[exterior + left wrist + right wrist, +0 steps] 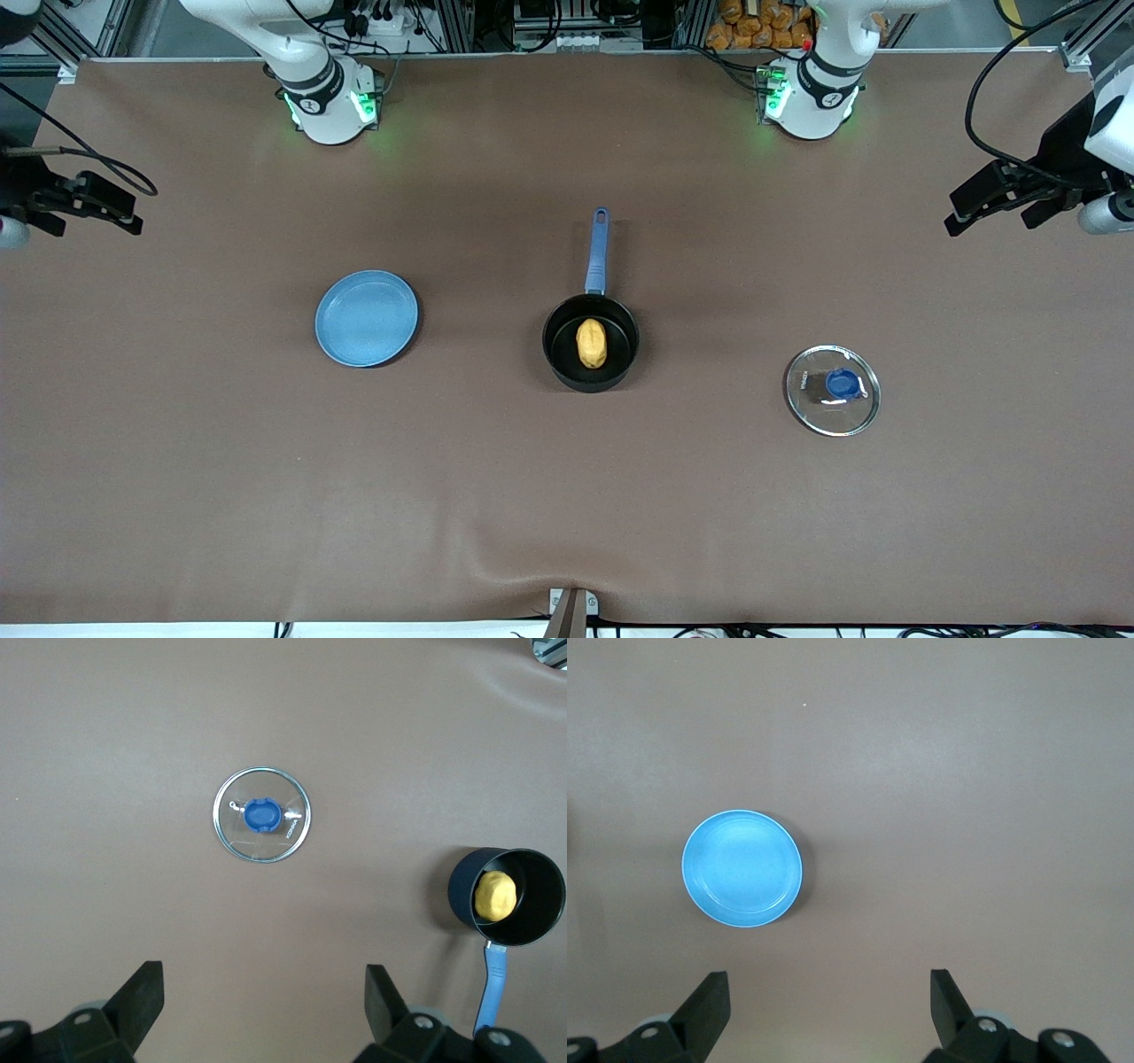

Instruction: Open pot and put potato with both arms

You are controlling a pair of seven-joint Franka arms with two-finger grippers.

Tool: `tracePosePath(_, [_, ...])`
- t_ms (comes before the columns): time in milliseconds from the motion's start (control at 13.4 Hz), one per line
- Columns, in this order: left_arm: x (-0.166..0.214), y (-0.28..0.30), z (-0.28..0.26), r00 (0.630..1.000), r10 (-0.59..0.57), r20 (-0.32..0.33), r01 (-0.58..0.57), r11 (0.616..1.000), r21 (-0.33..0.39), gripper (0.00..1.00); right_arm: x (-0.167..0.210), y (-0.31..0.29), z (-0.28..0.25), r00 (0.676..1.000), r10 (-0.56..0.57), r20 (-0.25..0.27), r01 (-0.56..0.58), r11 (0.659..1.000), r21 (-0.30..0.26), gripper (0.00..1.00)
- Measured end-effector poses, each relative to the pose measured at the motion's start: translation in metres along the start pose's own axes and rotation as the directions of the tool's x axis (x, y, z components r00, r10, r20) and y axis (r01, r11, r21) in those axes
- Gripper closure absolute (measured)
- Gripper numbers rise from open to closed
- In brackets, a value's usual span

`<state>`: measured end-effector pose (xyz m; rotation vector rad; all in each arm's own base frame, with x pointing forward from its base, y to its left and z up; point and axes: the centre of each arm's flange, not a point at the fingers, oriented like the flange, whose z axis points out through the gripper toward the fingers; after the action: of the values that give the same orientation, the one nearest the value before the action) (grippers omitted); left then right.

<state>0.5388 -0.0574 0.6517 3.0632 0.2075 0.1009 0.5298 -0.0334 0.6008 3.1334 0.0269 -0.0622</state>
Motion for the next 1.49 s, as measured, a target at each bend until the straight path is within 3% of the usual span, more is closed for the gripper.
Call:
tracePosePath(373, [0.001, -0.007, -0.001, 0.999, 0.037, -0.016, -0.035, 0.996, 0.087, 0.00, 0.000, 0.000, 0.009, 1.000, -0.001, 0.010, 0.001, 1.000, 0.001, 0.00])
tracePosePath(971, [-0.005, -0.009, 0.002, 0.991, 0.124, 0.045, -0.128, 0.987, 0.099, 0.00, 0.000, -0.002, -0.014, 1.000, -0.003, -0.024, 0.003, 1.000, -0.002, 0.00])
tracePosePath(1494, [-0.004, -0.010, -0.008, 0.992, 0.126, 0.026, -0.128, 0.987, 0.097, 0.00, -0.001, 0.000, -0.046, 0.996, 0.000, -0.084, -0.001, 1.000, -0.006, 0.00])
